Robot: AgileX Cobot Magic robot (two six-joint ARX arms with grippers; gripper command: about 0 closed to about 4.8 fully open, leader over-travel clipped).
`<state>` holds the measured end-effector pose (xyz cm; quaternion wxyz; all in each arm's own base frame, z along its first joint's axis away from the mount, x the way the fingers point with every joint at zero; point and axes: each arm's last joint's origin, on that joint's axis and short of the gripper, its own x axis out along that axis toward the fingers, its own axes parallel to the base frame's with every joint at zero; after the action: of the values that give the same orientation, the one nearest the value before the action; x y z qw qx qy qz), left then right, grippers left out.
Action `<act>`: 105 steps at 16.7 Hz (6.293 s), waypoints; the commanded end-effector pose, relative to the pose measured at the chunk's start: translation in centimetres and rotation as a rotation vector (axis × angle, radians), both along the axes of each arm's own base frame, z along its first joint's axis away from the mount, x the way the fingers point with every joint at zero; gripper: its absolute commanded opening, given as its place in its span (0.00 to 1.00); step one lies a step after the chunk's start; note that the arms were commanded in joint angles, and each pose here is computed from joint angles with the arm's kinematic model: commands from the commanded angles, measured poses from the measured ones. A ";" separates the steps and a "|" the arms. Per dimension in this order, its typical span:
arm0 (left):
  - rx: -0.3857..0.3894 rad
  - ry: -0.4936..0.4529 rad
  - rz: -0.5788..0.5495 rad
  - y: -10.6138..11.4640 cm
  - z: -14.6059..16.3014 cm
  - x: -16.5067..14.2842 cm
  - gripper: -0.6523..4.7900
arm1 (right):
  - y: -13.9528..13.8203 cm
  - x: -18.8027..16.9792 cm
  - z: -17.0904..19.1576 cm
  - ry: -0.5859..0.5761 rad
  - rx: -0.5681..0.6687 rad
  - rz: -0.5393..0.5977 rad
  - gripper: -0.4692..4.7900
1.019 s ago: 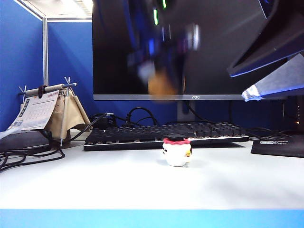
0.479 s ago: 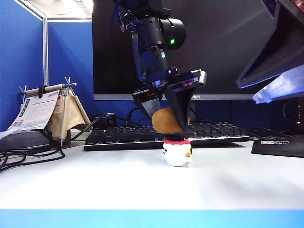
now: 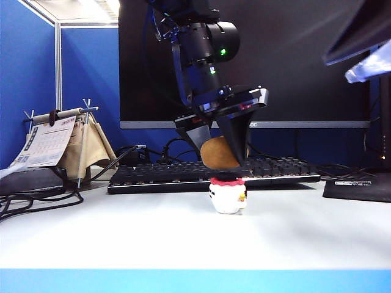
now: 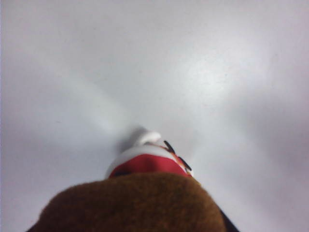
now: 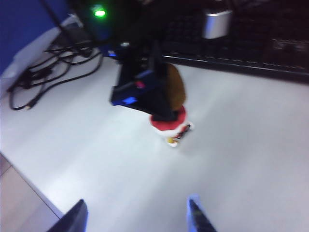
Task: Place the kiwi on top of the doll with a flat head.
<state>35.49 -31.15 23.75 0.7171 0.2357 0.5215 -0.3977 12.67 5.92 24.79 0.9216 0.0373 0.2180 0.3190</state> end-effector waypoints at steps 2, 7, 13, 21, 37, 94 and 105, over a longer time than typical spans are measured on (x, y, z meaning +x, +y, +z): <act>0.001 0.013 -0.015 -0.5 0.0 -0.6 0.11 | -0.1 -0.1 0.0 -0.005 -0.019 0.009 0.59; 0.008 0.014 -0.019 -0.8 -0.2 -0.7 0.11 | -0.1 -0.1 0.0 -0.003 -0.020 0.009 0.59; 0.053 0.045 -0.012 -0.8 -1.4 -0.6 0.11 | -0.1 -0.1 -0.1 0.009 -0.025 0.009 0.59; 0.058 0.005 0.018 -0.9 -1.4 -0.3 0.89 | -0.1 0.0 0.1 -0.019 -0.031 0.015 0.59; 0.051 -0.082 0.041 -0.3 2.4 -0.6 1.00 | -0.1 0.0 0.1 -0.020 -0.033 0.014 0.59; -0.587 -0.763 0.565 24.4 -8.6 -26.7 0.11 | -3.0 -4.1 -9.9 -0.126 0.014 -0.483 0.09; -0.585 -0.762 0.565 24.4 -8.6 -26.7 0.11 | -2.5 -4.2 -9.8 -0.094 0.076 -0.317 0.09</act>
<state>8.77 -6.67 15.00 0.9687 0.0094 0.1431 -0.2026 8.46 3.39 15.12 0.9682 0.0897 0.1511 0.1781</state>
